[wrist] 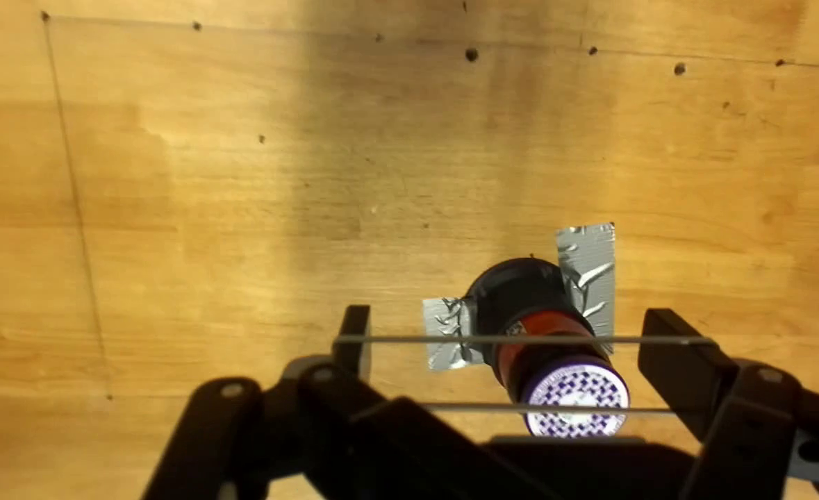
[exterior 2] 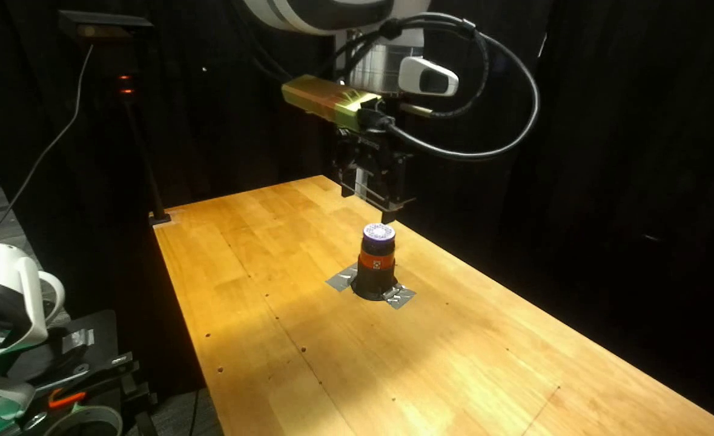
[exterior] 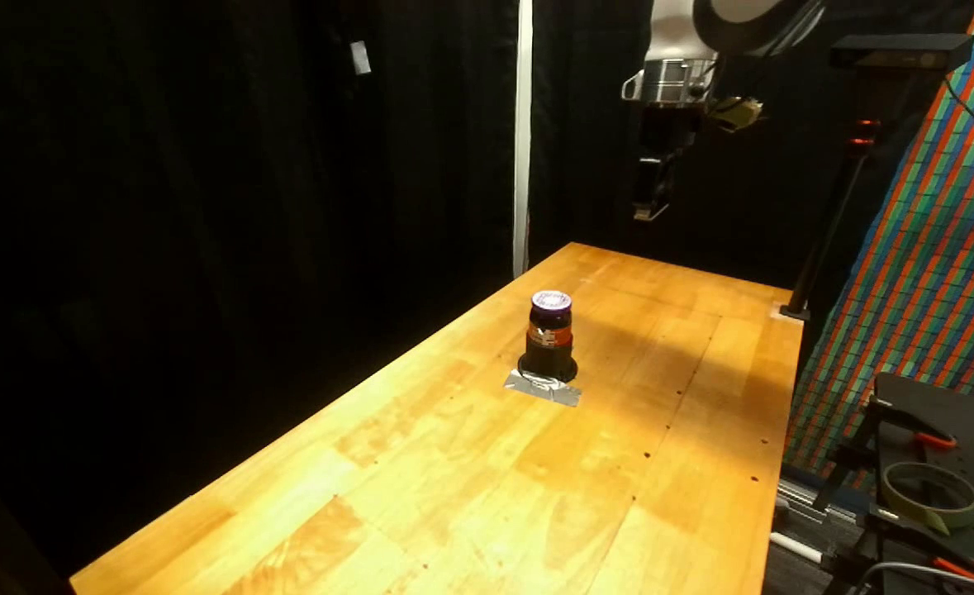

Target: Put the rubber band on the jar.

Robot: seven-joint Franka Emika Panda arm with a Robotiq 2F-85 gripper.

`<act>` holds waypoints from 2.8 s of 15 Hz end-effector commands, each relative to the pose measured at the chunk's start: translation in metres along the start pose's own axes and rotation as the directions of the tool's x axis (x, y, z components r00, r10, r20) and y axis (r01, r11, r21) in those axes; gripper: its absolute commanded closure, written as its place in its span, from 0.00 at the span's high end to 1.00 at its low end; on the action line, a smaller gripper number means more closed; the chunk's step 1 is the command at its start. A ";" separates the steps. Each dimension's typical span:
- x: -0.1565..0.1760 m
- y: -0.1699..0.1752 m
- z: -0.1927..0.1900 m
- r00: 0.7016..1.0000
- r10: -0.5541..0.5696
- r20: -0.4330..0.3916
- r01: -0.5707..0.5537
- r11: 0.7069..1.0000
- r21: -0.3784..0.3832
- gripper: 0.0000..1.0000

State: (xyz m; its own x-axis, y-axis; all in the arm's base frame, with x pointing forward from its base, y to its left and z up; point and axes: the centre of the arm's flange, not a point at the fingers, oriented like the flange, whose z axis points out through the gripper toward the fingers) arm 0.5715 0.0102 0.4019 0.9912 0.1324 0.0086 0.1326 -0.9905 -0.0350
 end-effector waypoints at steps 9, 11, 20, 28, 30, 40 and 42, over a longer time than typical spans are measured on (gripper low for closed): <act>0.172 -0.013 0.087 0.979 -0.163 0.122 0.146 0.979 0.141 1.00; 0.186 -0.018 0.095 0.975 -0.174 0.136 0.154 0.977 0.149 1.00; 0.216 -0.041 0.127 0.959 -0.188 0.212 0.159 0.977 0.145 1.00; 0.216 -0.053 0.159 0.928 -0.177 0.327 0.162 0.984 0.072 1.00; 0.207 -0.058 0.161 0.913 -0.187 0.362 0.180 0.982 0.055 1.00; 0.172 -0.062 0.158 0.913 -0.163 0.374 0.182 0.983 -0.016 1.00; 0.167 -0.061 0.158 0.913 -0.159 0.375 0.178 0.984 -0.017 1.00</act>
State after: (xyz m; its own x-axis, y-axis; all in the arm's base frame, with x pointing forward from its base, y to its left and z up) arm 0.7441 0.1070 0.2426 0.8841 0.3084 -0.3509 0.3086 -0.9495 -0.0570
